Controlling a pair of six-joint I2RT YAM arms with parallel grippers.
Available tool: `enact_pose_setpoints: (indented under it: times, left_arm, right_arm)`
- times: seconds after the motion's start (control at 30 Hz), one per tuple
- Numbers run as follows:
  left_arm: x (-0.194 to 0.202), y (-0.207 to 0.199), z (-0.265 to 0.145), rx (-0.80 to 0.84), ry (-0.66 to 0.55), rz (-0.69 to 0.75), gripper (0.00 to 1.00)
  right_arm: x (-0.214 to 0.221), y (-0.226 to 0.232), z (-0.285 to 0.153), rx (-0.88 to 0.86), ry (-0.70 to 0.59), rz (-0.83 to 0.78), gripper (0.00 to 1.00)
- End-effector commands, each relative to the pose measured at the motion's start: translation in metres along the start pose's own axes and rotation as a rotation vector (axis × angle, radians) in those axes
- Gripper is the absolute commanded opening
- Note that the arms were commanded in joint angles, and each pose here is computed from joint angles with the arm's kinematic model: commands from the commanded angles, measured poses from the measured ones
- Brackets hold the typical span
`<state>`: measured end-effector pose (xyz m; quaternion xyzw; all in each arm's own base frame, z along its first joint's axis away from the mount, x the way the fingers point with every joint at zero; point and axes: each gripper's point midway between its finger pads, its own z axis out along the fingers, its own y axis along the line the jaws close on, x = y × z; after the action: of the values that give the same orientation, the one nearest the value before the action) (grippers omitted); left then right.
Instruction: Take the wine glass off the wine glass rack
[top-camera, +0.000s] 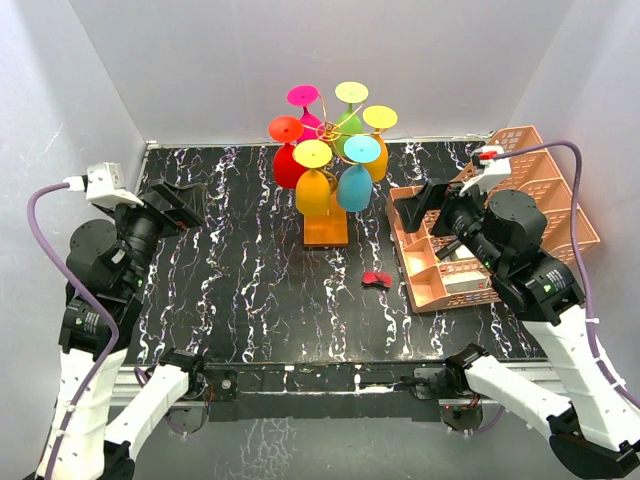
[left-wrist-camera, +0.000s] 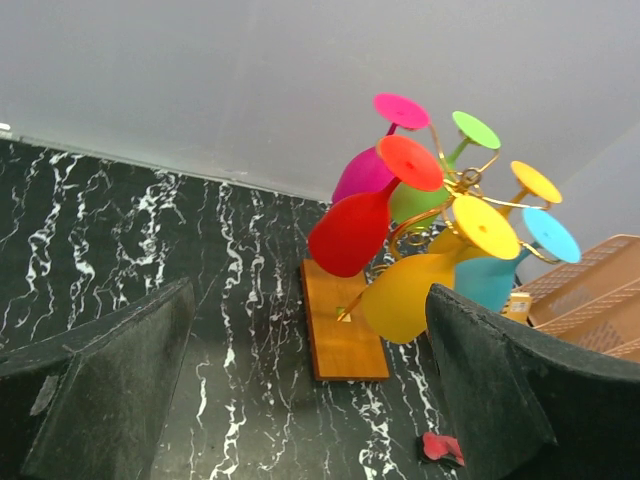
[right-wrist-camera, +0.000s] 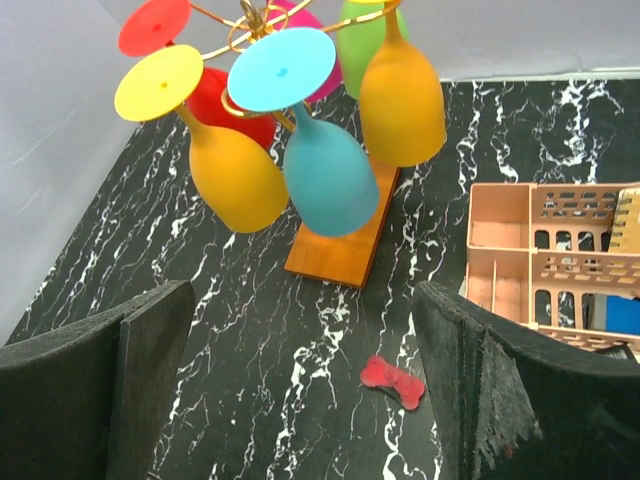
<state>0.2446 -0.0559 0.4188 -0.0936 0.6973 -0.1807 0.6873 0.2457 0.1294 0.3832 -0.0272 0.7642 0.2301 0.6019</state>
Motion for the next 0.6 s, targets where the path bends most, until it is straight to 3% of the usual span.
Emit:
enact_pose_setpoints:
  times: [0.0, 0.33, 0.57]
  left_arm:
    - [-0.002, 0.006, 0.005, -0.006, -0.04, -0.003, 0.97]
    - [0.015, 0.011, 0.023, 0.008, -0.029, 0.013, 0.97]
    - [0.02, 0.006, 0.034, 0.04, -0.03, 0.028, 0.97]
  right_arm:
    - [0.004, 0.0, 0.002, 0.028, 0.017, 0.044, 0.99]
    - [0.02, 0.001, 0.015, 0.069, 0.071, 0.111, 0.99]
    - [0.014, 0.008, 0.022, 0.053, 0.042, 0.164, 0.99]
